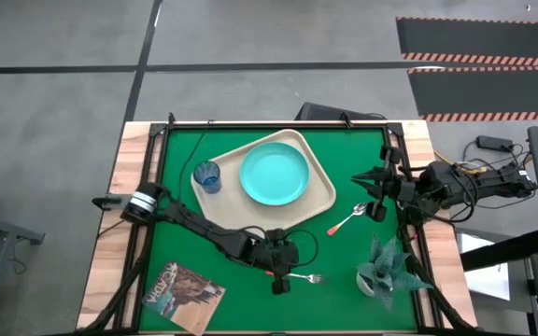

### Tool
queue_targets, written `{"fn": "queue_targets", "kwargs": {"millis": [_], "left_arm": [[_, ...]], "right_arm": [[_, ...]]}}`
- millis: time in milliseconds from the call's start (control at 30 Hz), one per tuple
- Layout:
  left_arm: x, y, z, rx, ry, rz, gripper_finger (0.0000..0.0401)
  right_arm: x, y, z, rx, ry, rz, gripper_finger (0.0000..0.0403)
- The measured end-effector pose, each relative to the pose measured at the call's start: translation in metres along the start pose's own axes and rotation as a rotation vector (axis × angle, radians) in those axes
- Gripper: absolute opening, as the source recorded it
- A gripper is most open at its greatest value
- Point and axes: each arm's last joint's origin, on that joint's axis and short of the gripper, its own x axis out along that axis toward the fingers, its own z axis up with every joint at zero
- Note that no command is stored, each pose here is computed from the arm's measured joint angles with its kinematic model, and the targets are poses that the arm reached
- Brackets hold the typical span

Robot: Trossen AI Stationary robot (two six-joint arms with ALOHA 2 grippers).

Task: Pick and place plate/cup/fork/spoon on tray
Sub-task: Put the orange fork on the white tray

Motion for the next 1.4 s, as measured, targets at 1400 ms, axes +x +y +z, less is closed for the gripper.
{"fn": "queue_targets", "kwargs": {"millis": [1400], "left_arm": [[0.028,0.006,-0.052,0.172,-0.068,-0.058,0.0122]], "right_arm": [[0.001,0.0,0.0,-0.027,-0.003,-0.003,0.0018]]}}
